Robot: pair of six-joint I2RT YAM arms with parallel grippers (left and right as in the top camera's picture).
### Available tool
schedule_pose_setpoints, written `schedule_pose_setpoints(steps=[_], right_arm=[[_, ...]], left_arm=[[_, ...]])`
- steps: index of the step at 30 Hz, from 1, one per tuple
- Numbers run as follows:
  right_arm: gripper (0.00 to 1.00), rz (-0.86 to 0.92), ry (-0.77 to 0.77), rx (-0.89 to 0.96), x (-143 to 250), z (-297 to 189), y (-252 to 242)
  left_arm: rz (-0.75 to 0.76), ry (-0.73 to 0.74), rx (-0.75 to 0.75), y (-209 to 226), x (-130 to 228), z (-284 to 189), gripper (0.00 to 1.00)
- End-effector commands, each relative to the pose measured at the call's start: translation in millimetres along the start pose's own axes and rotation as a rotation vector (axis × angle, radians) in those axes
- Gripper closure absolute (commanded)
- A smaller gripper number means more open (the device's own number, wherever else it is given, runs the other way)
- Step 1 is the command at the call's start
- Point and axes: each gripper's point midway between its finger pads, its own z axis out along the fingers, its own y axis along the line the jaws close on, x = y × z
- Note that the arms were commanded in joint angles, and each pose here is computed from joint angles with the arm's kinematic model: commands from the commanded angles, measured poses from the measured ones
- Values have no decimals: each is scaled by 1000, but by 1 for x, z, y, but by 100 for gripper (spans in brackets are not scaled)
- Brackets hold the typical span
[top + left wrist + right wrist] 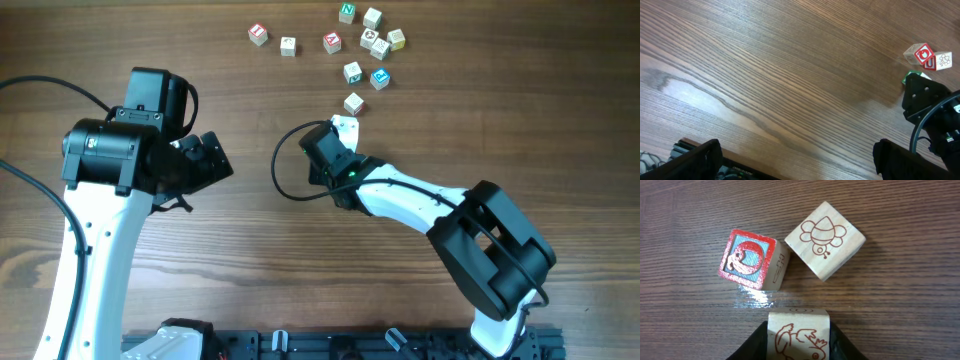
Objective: Form a circle
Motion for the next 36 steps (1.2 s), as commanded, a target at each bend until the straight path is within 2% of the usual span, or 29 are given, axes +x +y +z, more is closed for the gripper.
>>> schedule_pose_setpoints(steps=[1,7,19,28,31,32,33,34,36], right_arm=[[76,15,3,18,1,-4,-4],[67,18,-12,3,-2,-4,0],[66,-2,-34,-15,-8,-4,4],[61,-4,-32,-4,-7,-4,2],[54,-2,-35,-7,-8,-4,3],[50,-1,-37,-9,-8,-4,3],[40,1,-45,-16,-10,-5,5],[37,2,-49,-19,-11,-5,6],[36,4,-52,-23,-15,-8,8]], left_arm=[[-18,-17,-9,3,-2,-2,0],[-18,-17,-9,3,-2,-2,0],[-18,-17,-9,3,-2,-2,0],[-18,-17,-9,3,-2,-2,0],[-18,-17,-9,3,-2,-2,0],[-18,-17,-9,3,-2,-2,0],[-18,-17,-9,3,-2,-2,0],[-18,-17,-9,3,-2,-2,0],[-18,-17,-9,3,-2,-2,0]])
